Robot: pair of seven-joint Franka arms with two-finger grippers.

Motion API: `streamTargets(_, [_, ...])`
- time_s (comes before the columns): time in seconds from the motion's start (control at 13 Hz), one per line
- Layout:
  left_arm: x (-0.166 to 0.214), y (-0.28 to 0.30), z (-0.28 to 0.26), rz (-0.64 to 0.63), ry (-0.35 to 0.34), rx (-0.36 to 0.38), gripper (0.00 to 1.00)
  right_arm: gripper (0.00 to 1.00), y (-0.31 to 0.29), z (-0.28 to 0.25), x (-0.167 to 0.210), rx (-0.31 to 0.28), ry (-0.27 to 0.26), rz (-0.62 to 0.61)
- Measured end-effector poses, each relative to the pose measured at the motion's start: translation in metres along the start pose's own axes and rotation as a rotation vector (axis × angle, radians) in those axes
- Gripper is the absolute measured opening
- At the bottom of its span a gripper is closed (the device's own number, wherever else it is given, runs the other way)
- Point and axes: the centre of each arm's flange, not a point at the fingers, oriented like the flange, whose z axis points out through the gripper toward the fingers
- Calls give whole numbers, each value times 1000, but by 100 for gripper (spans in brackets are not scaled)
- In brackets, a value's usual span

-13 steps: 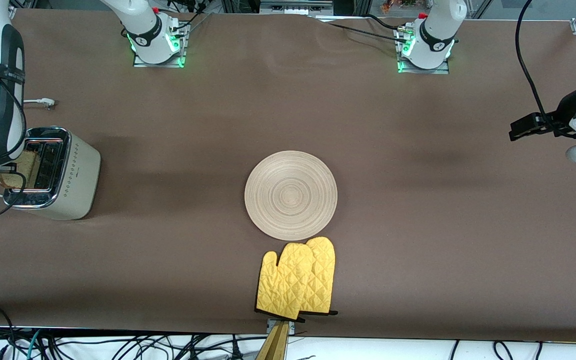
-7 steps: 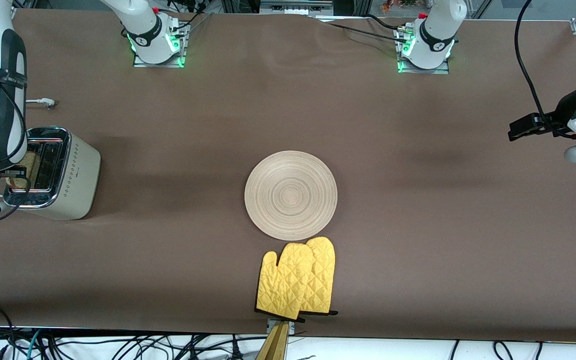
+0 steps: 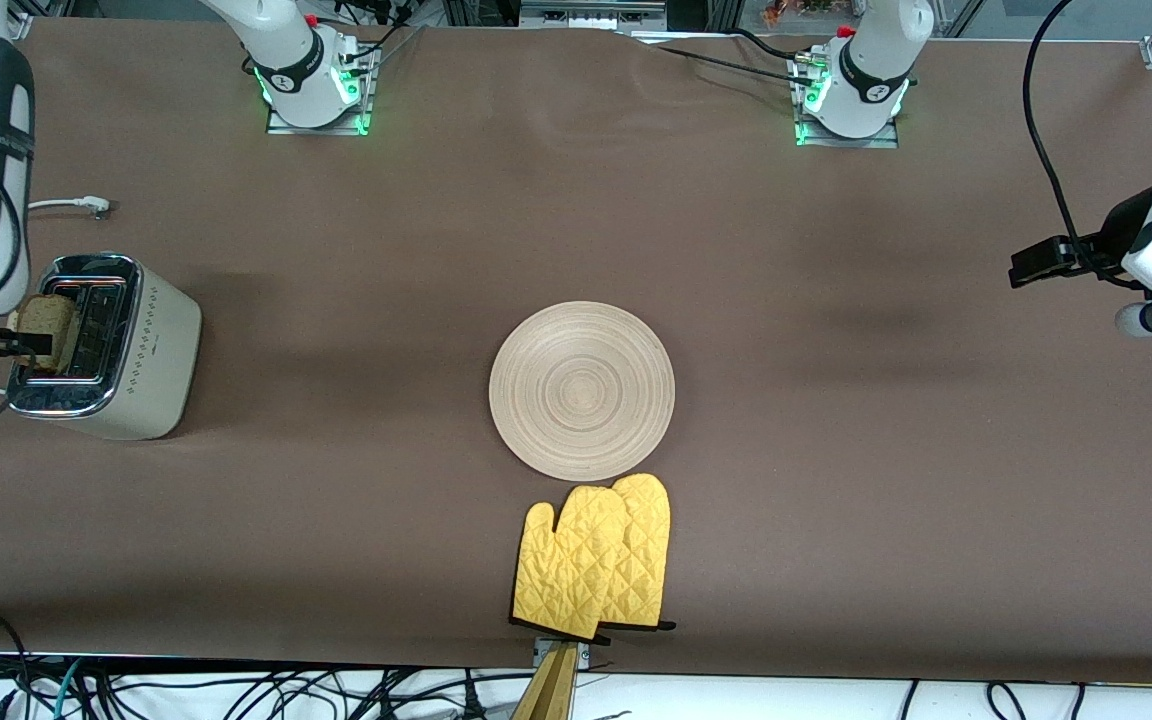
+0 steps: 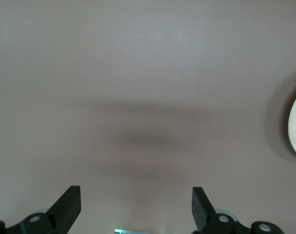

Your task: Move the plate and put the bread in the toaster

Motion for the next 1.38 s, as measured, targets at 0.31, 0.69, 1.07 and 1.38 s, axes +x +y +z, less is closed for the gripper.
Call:
streamTargets(0.31, [0,0,0,0,0,0,100,100,-6,-45,-30,70,24,-25])
streamTargets(0.69, [0,0,0,0,0,0,100,100,-76,-103,-50,176,107,-148])
streamTargets(1.07, [-3,2,-4,10,7,-10,100,100,-98,-111,-53,213,110,-187])
streamTargets(1.38, [-6,-3,-10,-7,20,1,100,100,-132,-132,-62,229,125,-109])
